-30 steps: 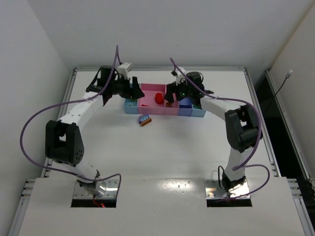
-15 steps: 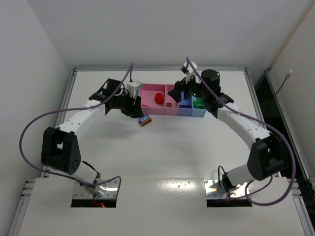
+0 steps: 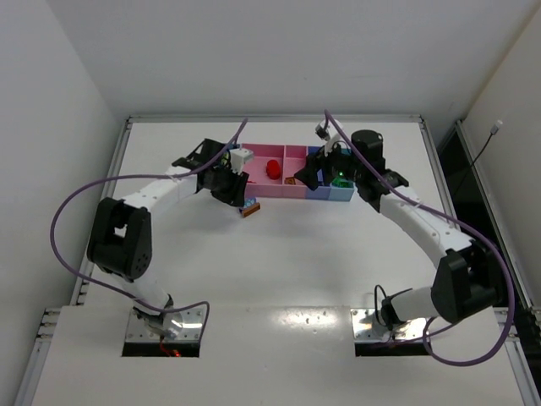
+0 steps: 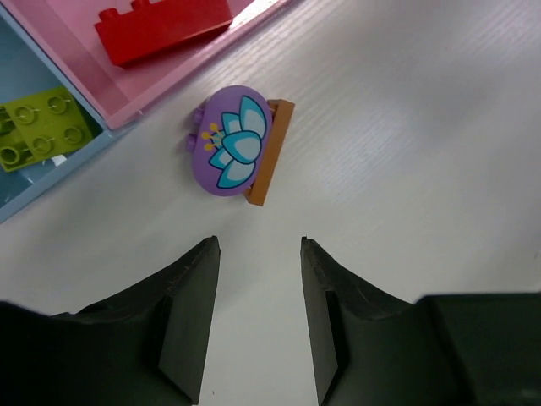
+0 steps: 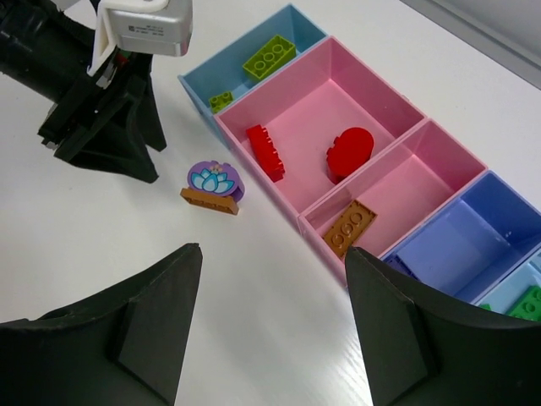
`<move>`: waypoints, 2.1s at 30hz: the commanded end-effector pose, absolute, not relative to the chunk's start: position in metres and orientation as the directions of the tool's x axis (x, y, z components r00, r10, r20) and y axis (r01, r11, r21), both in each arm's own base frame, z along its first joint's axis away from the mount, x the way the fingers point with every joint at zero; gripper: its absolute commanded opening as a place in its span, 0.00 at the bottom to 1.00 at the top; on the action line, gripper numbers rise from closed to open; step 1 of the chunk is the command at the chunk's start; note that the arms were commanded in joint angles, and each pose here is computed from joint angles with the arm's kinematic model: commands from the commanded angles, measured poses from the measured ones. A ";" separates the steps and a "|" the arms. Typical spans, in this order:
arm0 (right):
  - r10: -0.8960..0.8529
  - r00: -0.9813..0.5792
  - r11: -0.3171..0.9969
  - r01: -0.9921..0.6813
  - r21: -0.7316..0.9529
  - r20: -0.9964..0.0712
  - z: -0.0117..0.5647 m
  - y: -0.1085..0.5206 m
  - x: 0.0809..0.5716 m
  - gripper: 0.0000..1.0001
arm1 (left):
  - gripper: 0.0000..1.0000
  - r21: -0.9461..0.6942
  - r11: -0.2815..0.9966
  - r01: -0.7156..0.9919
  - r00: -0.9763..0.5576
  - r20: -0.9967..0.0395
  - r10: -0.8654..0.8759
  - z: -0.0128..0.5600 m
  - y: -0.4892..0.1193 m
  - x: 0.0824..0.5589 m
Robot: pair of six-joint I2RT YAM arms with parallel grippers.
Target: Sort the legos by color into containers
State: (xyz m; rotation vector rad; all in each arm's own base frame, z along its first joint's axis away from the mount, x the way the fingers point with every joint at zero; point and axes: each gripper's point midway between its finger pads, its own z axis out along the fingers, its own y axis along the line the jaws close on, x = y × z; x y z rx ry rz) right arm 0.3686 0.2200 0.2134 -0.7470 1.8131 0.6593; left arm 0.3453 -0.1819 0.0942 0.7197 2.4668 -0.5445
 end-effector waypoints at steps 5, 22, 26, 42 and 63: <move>-0.153 -0.235 0.632 -0.770 0.088 -0.960 0.232 0.221 0.364 0.71 | 0.43 -0.133 0.853 0.506 -0.698 -0.644 0.314 0.105 -0.188 0.379; -0.123 -0.273 0.649 -0.749 0.131 -0.954 0.226 0.208 0.367 0.71 | 0.00 0.014 0.888 0.460 -0.689 -0.625 0.367 0.072 -0.196 0.388; -0.116 -0.281 0.634 -0.759 0.147 -0.953 0.226 0.211 0.364 0.71 | 0.00 0.055 0.898 0.437 -0.677 -0.637 0.368 0.072 -0.192 0.392; -0.097 -0.315 0.641 -0.745 0.183 -0.944 0.220 0.202 0.369 0.71 | 0.00 0.187 0.866 0.464 -0.646 -0.597 0.475 0.048 -0.186 0.390; -0.087 -0.332 0.649 -0.734 0.199 -0.939 0.218 0.197 0.374 0.70 | 0.00 0.067 0.789 0.610 -0.619 -0.582 0.528 0.037 -0.224 0.345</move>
